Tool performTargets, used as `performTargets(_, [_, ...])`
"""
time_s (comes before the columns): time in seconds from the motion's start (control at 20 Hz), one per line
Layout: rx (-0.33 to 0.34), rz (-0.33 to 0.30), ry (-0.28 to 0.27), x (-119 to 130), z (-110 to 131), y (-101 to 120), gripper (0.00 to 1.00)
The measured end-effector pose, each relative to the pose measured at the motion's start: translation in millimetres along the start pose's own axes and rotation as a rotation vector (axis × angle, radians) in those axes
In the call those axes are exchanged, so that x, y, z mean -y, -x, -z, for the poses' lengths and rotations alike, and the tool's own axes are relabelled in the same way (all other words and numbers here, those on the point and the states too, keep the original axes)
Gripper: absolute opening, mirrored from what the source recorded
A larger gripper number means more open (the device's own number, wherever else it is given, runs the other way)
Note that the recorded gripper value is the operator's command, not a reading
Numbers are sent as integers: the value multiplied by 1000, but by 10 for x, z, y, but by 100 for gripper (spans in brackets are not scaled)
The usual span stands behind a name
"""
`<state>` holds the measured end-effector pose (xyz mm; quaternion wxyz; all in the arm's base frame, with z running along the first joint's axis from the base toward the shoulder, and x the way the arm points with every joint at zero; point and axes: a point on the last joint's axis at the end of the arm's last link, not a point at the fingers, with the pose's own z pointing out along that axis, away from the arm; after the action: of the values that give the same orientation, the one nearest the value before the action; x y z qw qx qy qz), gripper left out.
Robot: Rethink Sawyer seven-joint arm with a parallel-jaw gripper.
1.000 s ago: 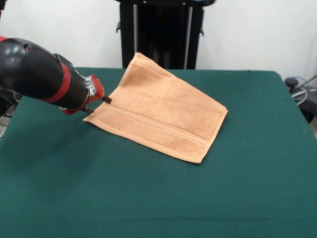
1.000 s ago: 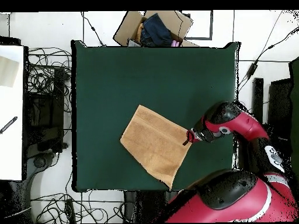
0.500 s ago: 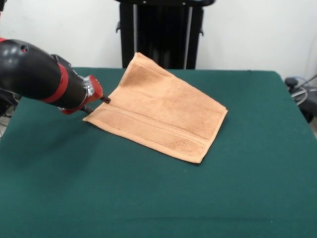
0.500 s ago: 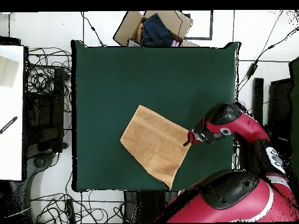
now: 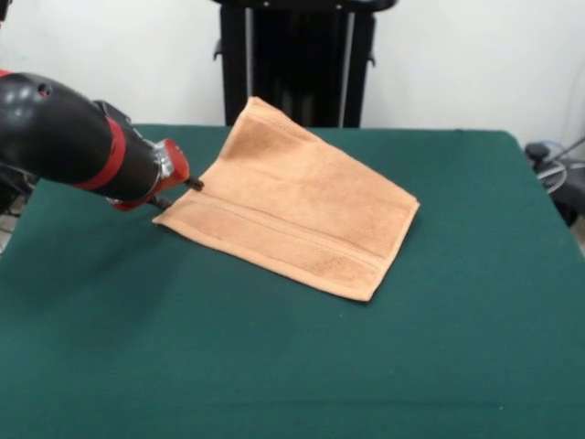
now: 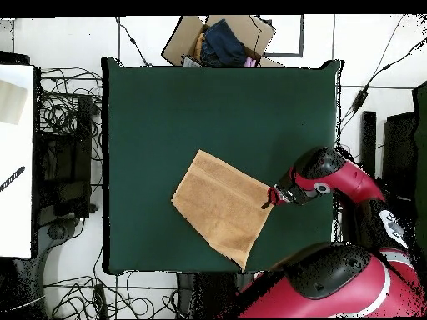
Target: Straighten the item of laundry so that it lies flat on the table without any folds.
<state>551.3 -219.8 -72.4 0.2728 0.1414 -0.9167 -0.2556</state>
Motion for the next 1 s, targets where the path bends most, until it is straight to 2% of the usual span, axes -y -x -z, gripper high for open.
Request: performTargets(1.0, [-5,6,-28,11,5,-27,100])
